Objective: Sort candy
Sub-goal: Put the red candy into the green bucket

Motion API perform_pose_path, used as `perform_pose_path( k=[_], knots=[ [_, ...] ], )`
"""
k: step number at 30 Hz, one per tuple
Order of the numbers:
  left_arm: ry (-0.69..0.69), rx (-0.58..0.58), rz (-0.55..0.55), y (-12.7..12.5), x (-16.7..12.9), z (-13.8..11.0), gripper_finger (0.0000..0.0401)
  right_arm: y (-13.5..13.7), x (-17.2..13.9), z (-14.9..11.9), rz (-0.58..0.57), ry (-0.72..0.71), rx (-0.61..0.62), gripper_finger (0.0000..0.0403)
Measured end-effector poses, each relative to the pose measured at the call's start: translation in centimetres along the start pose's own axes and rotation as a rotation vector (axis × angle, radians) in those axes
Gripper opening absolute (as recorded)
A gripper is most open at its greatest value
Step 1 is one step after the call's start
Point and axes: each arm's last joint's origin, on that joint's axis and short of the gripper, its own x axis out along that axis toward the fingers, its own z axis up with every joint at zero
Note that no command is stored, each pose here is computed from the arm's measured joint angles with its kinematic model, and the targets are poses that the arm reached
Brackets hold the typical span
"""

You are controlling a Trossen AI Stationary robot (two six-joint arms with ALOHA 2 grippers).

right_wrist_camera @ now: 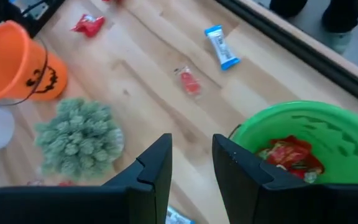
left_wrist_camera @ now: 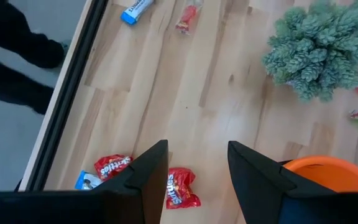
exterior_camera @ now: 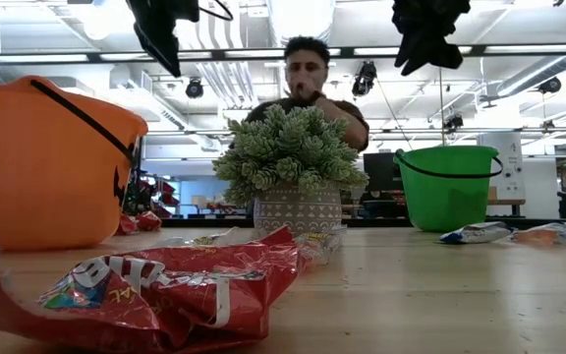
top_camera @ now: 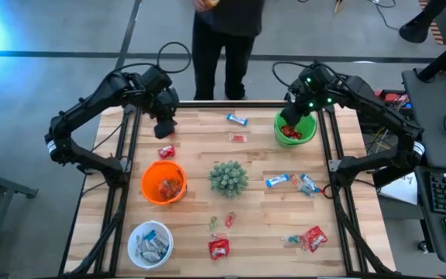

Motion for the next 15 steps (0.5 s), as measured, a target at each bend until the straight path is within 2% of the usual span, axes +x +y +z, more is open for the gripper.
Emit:
perform_pose_path(
  k=[7,15],
  knots=[
    [-0.023,0.002,-0.104,-0.5,-0.4,-0.2,0.0149,2.2,0.5,-0.7,0.056,0.038,-0.022,0.0104],
    [-0.001,0.034,-0.145,-1.1,-0.7,-0.7,0.0149,4.6,0.9,-1.6,0.112,0.073,0.016,0.0102]
  ],
)
